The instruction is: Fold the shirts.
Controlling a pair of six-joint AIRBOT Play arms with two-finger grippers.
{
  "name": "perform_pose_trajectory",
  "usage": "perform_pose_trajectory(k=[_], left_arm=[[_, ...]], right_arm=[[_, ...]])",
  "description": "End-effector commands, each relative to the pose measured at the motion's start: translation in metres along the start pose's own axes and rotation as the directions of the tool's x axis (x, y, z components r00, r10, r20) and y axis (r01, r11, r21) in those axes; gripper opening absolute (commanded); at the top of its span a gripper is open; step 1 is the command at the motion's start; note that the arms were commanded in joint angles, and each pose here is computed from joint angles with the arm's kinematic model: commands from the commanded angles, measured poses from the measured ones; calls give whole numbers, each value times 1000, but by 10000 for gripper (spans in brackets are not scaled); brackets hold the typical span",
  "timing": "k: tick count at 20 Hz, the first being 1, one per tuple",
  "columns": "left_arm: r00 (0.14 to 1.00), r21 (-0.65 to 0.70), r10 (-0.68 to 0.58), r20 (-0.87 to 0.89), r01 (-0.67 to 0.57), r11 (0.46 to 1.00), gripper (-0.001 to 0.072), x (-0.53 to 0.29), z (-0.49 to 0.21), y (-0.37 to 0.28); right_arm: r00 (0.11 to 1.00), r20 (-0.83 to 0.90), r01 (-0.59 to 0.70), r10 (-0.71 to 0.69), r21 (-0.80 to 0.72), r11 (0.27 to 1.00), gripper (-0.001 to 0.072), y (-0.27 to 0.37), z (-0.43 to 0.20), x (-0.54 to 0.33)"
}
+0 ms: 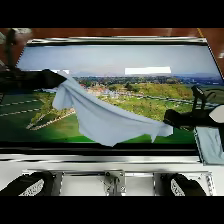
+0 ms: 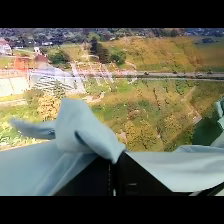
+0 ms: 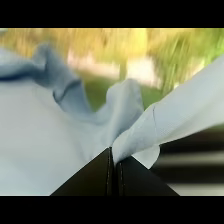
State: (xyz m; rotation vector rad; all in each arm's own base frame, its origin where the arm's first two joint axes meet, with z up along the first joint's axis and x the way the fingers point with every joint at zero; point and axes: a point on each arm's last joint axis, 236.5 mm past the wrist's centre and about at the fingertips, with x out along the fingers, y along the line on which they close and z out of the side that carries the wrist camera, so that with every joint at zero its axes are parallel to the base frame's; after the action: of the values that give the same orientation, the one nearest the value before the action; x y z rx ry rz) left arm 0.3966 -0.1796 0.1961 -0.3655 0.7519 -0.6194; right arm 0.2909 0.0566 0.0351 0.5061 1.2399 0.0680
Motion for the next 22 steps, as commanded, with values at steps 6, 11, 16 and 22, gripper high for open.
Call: perform_pose_trajectory(k=[6, 11, 16, 22], left_arm=[[993, -393, -79, -90, 37, 919, 38, 182, -59, 83], [960, -512, -205, -193, 80, 855, 713, 170, -80, 89], [871, -492, -204, -447, -49, 869, 583, 56, -107, 137], [753, -479, -141, -643, -251, 841, 716, 8, -224, 127]], right_arm=[[995, -1, -94, 98, 286, 954, 61, -9, 44, 116], [988, -5, -148, 151, 156, 976, 689, 7, 49, 110], [998, 54, 16, -13, -65, 998, 688, -41, 73, 19], [978, 29, 207, -208, 42, 978, 688, -123, 50, -33]])
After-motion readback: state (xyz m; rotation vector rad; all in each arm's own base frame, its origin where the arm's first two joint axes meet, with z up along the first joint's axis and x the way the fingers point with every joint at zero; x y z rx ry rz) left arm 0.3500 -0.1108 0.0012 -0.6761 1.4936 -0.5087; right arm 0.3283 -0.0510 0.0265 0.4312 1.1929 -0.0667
